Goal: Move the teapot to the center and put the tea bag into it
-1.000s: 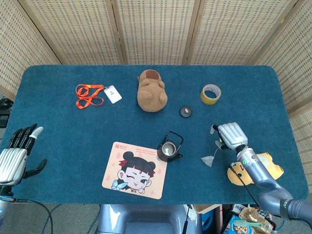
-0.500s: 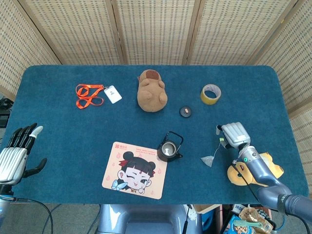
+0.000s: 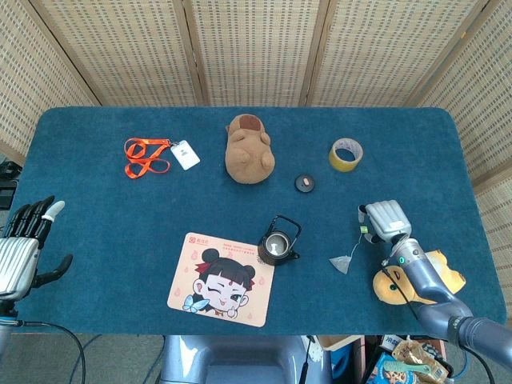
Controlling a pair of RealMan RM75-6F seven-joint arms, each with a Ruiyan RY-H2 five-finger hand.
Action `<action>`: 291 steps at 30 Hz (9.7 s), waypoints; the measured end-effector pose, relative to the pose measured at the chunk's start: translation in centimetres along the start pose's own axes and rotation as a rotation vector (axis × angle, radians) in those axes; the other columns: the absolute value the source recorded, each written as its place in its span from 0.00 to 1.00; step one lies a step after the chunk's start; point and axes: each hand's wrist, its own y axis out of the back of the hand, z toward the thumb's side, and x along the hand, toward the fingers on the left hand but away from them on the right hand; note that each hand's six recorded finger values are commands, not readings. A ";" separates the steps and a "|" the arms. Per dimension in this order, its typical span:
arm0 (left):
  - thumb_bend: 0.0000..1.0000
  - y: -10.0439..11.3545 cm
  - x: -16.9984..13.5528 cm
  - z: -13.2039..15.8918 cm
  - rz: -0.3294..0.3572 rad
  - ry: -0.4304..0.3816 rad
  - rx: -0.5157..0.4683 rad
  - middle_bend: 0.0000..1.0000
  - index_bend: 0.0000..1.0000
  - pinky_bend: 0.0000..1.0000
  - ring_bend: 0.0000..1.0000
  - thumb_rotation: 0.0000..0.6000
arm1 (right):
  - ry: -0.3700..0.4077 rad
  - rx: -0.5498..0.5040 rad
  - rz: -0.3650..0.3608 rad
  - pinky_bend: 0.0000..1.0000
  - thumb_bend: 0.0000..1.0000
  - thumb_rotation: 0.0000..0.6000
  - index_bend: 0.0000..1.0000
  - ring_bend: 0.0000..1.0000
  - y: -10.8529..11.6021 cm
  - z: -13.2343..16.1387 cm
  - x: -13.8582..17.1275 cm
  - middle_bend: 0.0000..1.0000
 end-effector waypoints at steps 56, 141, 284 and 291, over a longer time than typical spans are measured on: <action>0.35 0.4 0.1 -1.2 0.018 0.045 0.004 0.00 0.00 0.00 0.00 1.00 | -0.014 0.014 0.006 1.00 0.40 1.00 0.52 0.94 -1.9 0.5 -3.0 0.88; 0.35 -0.1 0.1 -1.1 0.010 0.044 0.000 0.00 0.00 0.00 0.00 1.00 | -0.096 0.081 0.055 1.00 0.43 1.00 0.55 0.94 -3.2 -3.0 -3.1 0.88; 0.35 -1.6 -0.6 -0.8 -0.037 0.022 -0.049 0.00 0.00 0.00 0.00 1.00 | 0.435 -0.274 -0.338 1.00 0.70 1.00 0.68 0.94 15.5 9.5 10.2 0.89; 0.35 -1.5 -0.8 -1.0 -0.034 0.027 -0.051 0.00 0.00 0.00 0.00 1.00 | 0.516 -0.308 -0.343 1.00 0.70 1.00 0.68 0.94 16.3 11.6 10.9 0.89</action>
